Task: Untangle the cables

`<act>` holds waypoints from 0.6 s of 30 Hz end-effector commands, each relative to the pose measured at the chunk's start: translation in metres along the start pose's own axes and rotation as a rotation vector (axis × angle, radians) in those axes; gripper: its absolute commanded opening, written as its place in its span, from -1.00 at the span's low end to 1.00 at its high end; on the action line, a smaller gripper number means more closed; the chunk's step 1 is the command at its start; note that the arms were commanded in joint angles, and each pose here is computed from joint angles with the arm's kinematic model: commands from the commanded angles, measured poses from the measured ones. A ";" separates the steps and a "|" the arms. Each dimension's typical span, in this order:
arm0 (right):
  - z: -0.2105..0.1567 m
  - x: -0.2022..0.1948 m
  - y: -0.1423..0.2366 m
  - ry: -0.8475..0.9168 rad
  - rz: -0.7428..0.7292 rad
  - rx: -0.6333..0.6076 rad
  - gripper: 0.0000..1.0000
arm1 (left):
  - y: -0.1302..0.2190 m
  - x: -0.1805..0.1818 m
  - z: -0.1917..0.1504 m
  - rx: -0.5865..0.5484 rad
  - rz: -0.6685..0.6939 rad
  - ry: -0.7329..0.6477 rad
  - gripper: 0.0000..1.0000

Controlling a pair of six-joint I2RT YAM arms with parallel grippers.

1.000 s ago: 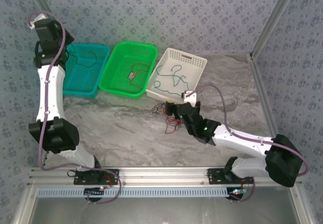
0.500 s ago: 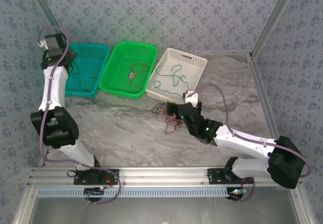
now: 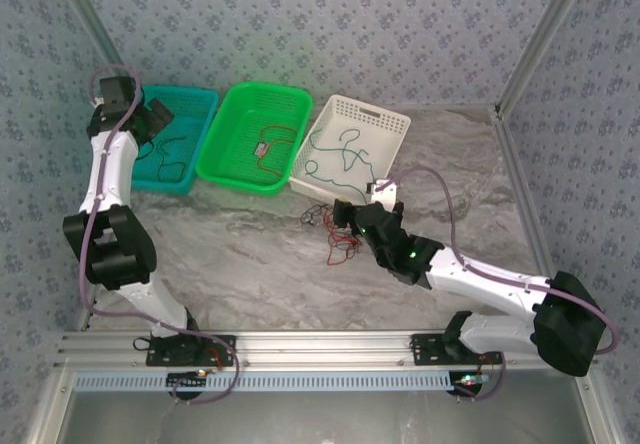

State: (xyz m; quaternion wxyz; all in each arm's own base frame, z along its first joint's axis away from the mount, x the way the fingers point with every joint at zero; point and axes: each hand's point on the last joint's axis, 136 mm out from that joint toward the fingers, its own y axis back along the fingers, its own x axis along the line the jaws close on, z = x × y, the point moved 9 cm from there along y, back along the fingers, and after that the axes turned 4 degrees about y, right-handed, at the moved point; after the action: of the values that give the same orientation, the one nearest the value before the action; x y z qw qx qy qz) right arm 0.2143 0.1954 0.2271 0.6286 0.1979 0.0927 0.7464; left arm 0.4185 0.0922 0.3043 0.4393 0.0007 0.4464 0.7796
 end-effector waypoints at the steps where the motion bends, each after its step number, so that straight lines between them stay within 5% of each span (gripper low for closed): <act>1: 0.002 -0.005 0.001 -0.025 -0.038 -0.009 1.00 | 0.026 -0.011 0.008 -0.014 -0.078 0.011 0.99; 10: 0.000 -0.009 0.000 -0.051 -0.058 0.009 0.99 | 0.046 -0.037 -0.004 -0.009 -0.226 -0.031 0.99; 18: -0.030 -0.026 -0.008 -0.089 -0.113 0.175 0.99 | 0.069 -0.054 -0.078 0.026 -0.420 -0.056 0.99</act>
State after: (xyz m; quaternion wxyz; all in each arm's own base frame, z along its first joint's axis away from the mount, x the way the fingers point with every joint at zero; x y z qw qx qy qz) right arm 0.2183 0.1813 0.2101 0.6495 0.2470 0.1105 0.7106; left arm 0.3834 0.0023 0.3212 0.5747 -0.0293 0.4414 0.6885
